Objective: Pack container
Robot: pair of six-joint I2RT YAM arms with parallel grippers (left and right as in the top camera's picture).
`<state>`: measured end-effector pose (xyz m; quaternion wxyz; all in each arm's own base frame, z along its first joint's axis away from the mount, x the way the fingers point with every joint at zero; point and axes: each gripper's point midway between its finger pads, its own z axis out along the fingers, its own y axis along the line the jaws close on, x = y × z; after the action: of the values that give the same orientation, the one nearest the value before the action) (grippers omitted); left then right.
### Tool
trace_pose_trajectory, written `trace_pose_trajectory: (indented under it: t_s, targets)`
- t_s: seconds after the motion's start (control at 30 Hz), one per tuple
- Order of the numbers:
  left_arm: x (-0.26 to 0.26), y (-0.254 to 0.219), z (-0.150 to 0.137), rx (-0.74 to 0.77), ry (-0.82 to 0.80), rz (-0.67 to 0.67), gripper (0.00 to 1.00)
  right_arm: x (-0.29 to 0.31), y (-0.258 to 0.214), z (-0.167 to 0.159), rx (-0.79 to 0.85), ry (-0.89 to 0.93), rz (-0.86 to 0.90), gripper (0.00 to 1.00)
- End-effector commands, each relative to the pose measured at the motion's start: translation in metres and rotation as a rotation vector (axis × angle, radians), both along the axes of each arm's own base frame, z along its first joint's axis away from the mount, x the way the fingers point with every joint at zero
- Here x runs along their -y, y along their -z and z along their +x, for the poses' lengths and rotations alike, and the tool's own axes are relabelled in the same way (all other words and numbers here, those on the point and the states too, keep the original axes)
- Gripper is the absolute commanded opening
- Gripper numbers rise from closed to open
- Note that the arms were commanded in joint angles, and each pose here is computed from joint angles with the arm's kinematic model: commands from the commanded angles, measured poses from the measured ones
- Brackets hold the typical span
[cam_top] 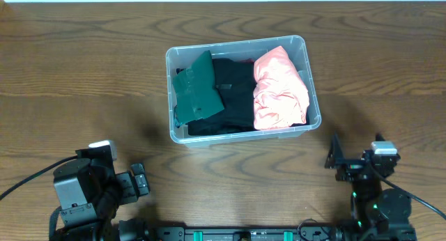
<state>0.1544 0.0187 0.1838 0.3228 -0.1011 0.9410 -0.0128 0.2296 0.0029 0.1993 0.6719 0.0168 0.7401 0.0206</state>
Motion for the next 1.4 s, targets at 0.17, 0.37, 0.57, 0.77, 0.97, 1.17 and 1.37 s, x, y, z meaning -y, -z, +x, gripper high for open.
trace_pose_trajectory:
  t_s: [0.17,0.37,0.57,0.77,0.97,1.17,1.37]
  targets:
    - [0.002,0.001,-0.001,0.000,0.010,-0.003,0.98,0.002,0.023,0.017,0.101,0.017,-0.008,0.99]
    - [0.002,0.001,-0.001,0.000,0.010,-0.003,0.98,-0.006,0.037,0.017,0.046,-0.029,0.003,0.99]
    - [0.002,0.001,-0.001,0.000,0.010,-0.003,0.98,-0.006,0.043,0.017,0.019,-0.029,0.002,0.99]
    - [0.002,0.001,-0.001,0.000,0.010,-0.003,0.98,-0.006,0.043,0.017,0.019,-0.029,0.002,0.99]
    - [0.002,0.001,-0.001,0.000,0.010,-0.003,0.98,-0.006,0.043,0.017,0.019,-0.029,0.002,0.99]
    - [0.002,-0.001,-0.001,0.010,0.015,0.000,0.98,-0.006,0.043,0.017,0.019,-0.029,0.002,0.99]
    - [0.009,-0.004,-0.007,0.086,0.080,0.057,0.98,-0.006,0.043,0.017,0.019,-0.029,0.002,0.99]
